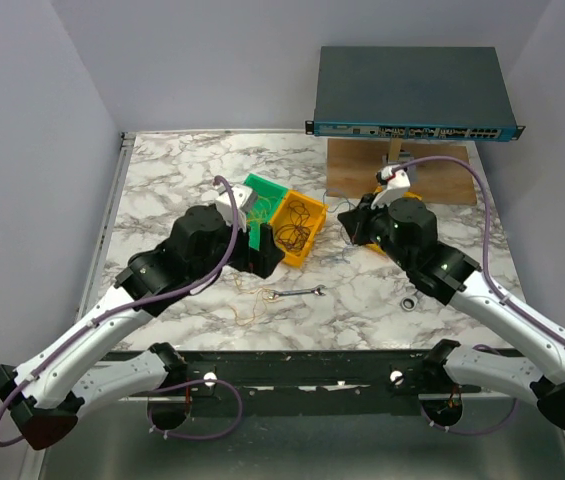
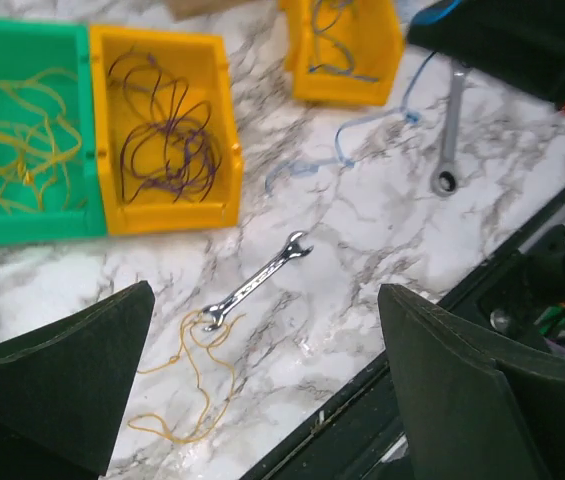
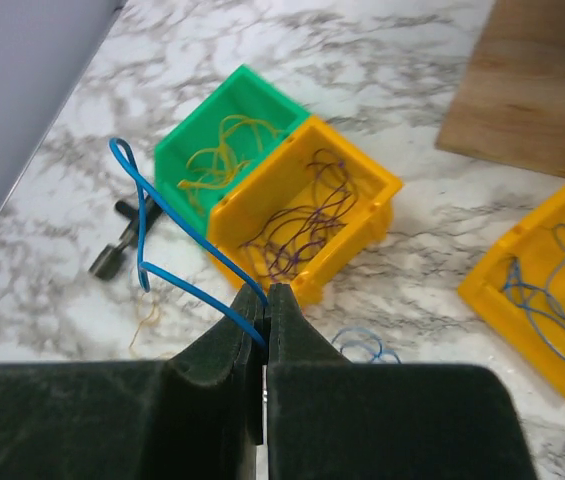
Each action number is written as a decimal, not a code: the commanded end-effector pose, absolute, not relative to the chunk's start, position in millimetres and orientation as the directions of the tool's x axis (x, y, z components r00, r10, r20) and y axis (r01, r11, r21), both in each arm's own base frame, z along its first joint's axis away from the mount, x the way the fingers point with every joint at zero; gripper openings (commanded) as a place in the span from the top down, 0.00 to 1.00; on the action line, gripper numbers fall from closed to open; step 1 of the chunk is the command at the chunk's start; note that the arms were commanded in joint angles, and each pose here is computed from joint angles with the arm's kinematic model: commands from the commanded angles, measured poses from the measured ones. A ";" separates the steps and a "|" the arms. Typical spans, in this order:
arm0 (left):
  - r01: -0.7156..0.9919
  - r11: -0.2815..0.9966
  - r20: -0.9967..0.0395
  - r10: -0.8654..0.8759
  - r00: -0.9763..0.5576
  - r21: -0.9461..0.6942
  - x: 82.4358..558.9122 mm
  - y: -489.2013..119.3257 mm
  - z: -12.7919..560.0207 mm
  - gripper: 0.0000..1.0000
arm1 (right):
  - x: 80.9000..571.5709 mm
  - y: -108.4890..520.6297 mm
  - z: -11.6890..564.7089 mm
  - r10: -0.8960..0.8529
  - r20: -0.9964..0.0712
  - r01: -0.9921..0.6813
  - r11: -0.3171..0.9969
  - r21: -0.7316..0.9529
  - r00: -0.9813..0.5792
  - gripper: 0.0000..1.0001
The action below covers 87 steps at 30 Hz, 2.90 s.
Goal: Untangle the cables
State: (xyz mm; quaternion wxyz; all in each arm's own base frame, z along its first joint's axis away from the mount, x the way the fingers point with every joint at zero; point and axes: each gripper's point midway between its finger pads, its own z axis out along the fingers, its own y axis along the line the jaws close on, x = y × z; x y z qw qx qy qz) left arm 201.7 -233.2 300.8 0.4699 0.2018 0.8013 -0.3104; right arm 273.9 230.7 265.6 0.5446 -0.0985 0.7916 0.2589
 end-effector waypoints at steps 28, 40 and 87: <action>0.040 0.921 -0.741 -0.285 -0.608 -0.388 205.0 -151.0 152.7 0.01 | 424.3 99.7 292.4 0.261 -0.952 0.200 0.953 0.228 -0.159 0.99; 0.035 0.925 -0.746 -0.282 -0.604 -0.378 208.4 -151.3 153.2 0.01 | 418.8 74.6 108.6 0.398 -0.844 0.459 0.863 0.211 -0.359 0.99; -0.588 0.717 -0.228 -0.686 -0.691 -0.373 152.0 -160.2 102.9 0.01 | 364.8 120.7 194.8 0.392 -0.762 0.053 0.902 0.428 -0.516 0.10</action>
